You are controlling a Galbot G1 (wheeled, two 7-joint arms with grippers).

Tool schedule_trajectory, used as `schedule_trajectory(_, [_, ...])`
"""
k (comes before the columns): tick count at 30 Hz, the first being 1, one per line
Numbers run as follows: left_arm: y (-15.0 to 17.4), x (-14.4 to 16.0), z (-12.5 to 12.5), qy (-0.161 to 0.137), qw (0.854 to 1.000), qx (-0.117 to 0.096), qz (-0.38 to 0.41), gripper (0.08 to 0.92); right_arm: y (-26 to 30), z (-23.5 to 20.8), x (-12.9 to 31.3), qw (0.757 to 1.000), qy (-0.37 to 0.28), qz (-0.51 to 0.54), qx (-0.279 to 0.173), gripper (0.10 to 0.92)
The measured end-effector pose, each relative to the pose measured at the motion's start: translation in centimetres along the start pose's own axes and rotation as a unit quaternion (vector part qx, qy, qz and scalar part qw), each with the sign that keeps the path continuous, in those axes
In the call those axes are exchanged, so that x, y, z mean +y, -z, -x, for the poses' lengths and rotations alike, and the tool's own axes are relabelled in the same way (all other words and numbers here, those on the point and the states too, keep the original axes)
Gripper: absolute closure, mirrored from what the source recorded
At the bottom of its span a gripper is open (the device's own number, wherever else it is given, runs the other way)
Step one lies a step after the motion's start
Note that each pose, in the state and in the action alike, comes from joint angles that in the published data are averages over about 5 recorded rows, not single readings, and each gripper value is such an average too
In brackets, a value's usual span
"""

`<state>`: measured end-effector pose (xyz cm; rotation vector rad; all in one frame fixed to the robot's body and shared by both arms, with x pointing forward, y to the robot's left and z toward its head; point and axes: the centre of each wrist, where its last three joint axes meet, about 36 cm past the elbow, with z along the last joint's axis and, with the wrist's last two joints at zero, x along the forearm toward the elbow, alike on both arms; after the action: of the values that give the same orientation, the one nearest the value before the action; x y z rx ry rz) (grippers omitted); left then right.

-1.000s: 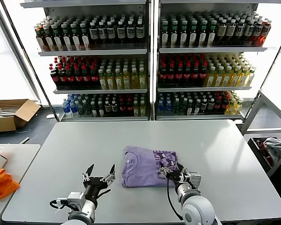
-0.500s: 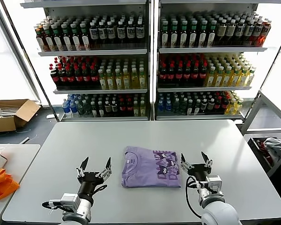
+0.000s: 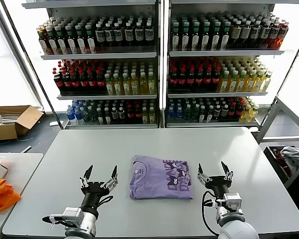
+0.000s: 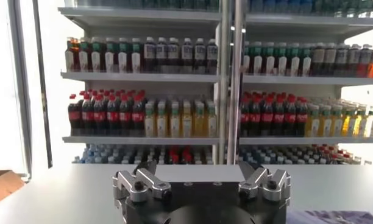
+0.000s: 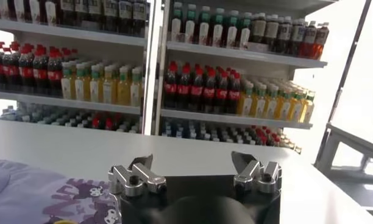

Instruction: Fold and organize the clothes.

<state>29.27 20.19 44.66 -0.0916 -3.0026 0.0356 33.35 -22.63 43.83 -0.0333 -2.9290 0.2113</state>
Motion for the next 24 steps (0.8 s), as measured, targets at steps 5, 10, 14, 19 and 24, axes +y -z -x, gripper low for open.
schedule_trajectory(5, [-0.10,0.04,0.11,-0.002,1.000,-0.005,0.001,0.177,-0.10,-0.08,-0.16,1.000,-0.005,-0.001,-0.004,0.200])
schedule_trajectory(10, [-0.11,0.11,0.11,-0.007,1.000,-0.007,0.003,0.177,-0.28,-0.20,-0.23,1.000,-0.007,-0.003,-0.004,0.200])
schedule_trajectory(14, [-0.16,0.16,0.29,-0.007,1.000,-0.008,0.008,0.177,-0.30,-0.15,-0.25,1.000,-0.007,-0.004,-0.005,0.200])
schedule_trajectory(19, [-0.23,0.33,0.44,-0.007,1.000,-0.008,0.014,0.177,-0.48,-0.14,-0.15,1.000,-0.006,-0.005,-0.004,0.200])
schedule_trajectory(24, [-0.22,0.46,0.48,-0.009,1.000,-0.011,0.013,0.176,-0.60,-0.23,-0.03,1.000,-0.003,-0.005,-0.003,0.200])
